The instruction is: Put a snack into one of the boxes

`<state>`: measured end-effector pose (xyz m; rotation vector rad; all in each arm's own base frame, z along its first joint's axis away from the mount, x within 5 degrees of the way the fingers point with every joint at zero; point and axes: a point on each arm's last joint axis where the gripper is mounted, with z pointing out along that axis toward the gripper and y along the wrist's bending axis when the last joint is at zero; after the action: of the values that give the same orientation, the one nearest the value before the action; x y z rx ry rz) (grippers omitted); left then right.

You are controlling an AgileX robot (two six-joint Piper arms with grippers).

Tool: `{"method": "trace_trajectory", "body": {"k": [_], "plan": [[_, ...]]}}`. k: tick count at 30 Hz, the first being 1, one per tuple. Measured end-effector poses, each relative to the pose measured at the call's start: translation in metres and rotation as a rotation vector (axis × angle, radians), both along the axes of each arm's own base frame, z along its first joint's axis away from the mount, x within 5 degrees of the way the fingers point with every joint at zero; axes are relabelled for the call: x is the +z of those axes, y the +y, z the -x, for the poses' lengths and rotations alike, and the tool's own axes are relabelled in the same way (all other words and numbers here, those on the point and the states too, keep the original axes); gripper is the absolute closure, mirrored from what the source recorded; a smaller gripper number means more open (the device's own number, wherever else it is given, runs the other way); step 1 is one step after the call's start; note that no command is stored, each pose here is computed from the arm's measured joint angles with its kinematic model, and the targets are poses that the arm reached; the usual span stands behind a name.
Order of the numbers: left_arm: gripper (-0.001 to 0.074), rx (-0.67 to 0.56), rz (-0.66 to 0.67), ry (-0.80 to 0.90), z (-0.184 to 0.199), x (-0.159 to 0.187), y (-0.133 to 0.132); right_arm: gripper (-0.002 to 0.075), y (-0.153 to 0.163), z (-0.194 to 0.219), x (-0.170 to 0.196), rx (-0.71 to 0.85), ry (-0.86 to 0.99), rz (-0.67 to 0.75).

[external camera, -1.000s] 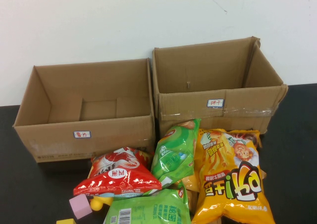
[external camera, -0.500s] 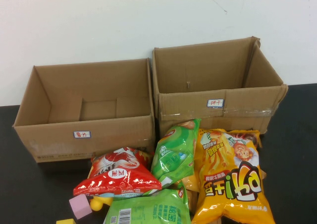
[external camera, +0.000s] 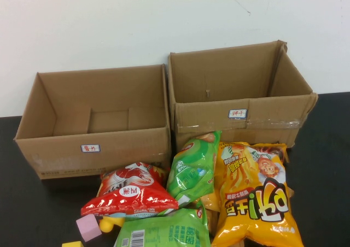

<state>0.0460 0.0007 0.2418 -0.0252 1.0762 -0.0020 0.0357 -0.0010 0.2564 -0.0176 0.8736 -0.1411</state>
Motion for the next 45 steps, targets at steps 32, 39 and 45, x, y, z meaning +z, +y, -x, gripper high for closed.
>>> {"method": "trace_trajectory", "body": {"k": [32, 39, 45], "plan": [[0.0738, -0.034, 0.108, 0.947, -0.073, 0.047, -0.001, 0.0727, -0.005, -0.11, 0.001, 0.023, 1.295, 0.169], [0.0738, -0.101, 0.172, 1.186, -0.118, 0.01, -0.006, 0.0727, 0.015, -0.136, -0.029, 0.161, 1.439, 0.385], [0.0737, -0.256, -0.096, 1.272, -0.14, -0.001, -0.03, 0.0727, 0.044, -0.147, -0.052, 0.296, 1.502, 0.566]]}}
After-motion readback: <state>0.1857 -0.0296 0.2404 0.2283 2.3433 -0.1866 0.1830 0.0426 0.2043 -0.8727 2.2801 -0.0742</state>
